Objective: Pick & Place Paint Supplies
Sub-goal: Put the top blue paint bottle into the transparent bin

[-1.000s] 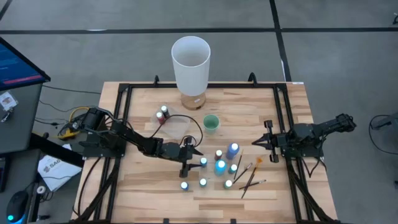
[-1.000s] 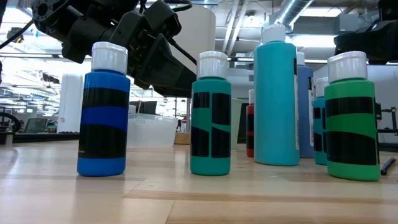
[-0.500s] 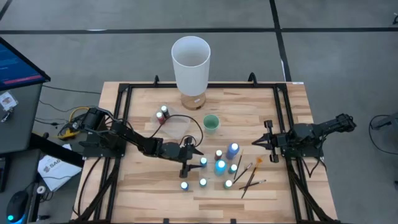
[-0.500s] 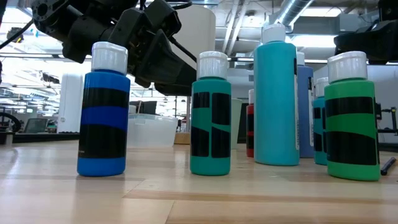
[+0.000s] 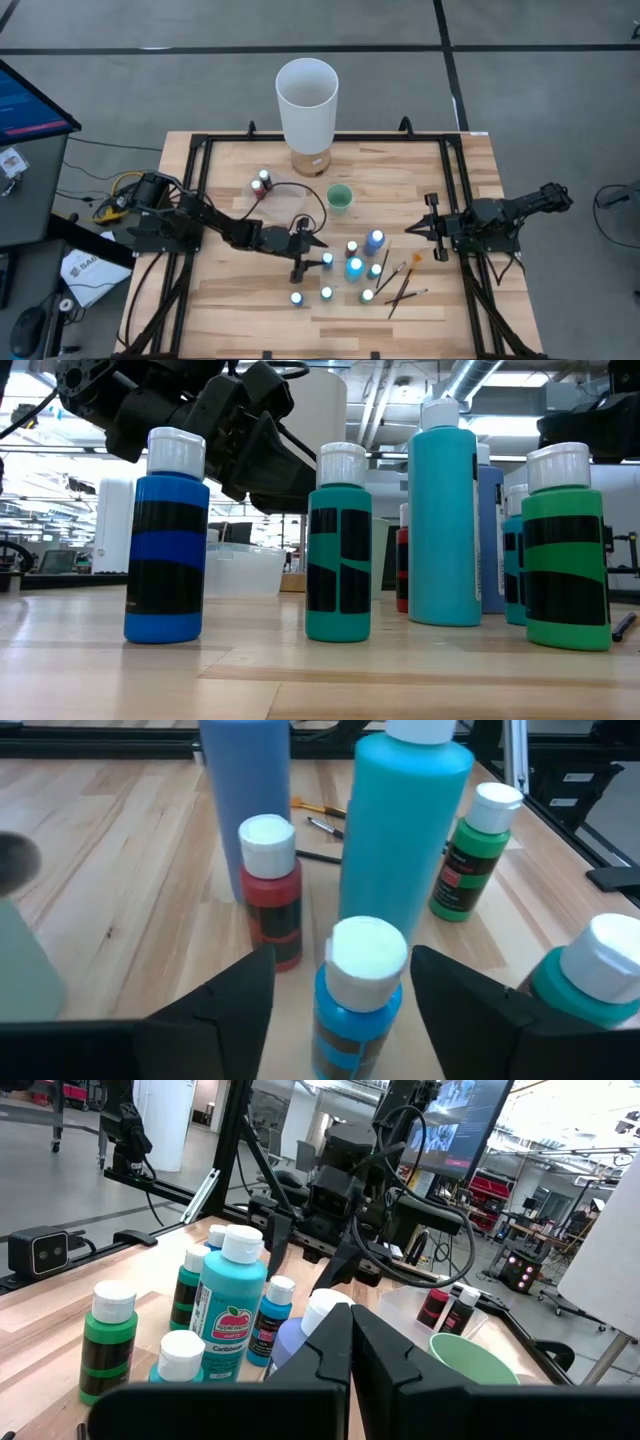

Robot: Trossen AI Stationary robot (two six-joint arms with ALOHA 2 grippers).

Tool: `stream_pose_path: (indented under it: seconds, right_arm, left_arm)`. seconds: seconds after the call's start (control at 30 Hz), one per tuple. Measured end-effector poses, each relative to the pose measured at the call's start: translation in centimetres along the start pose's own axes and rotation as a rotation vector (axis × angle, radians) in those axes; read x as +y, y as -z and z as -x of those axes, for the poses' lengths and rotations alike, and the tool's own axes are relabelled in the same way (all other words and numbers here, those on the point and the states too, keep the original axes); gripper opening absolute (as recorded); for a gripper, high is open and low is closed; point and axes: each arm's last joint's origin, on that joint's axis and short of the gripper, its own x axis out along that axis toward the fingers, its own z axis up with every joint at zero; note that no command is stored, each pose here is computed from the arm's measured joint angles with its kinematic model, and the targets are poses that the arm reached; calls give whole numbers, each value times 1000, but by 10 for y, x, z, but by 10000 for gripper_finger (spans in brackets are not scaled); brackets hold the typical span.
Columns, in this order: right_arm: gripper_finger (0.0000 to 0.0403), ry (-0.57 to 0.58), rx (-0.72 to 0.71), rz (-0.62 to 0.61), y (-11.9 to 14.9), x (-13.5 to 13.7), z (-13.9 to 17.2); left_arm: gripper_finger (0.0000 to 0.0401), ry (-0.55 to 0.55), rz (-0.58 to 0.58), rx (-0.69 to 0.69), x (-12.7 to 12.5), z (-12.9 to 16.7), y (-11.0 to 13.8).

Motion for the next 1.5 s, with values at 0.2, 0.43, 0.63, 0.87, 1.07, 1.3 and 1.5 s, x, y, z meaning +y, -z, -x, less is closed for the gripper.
stream_pose_path:
  seconds: [0.2,0.43,0.63,0.87,1.07,1.3,1.5]
  right_arm:
    - [0,0,0,0,0,0,0]
    - [0,0,0,0,0,0,0]
    - [0,0,0,0,0,0,0]
    - [0,0,0,0,0,0,0]
    - [0,0,0,0,0,0,0]
    - [0,0,0,0,0,0,0]
    - [0,0,0,0,0,0,0]
  left_arm:
    - [150,-2,3,1,1,0,0]
    - [89,8,3,2,1,0,0]
    - [74,10,3,2,1,0,0]
    - [105,-2,2,2,1,0,0]
    - [180,-5,-11,5,1,0,0]
    - [261,-6,-9,-3,1,0,0]
    - [267,-9,-16,-15,2,0,-2]
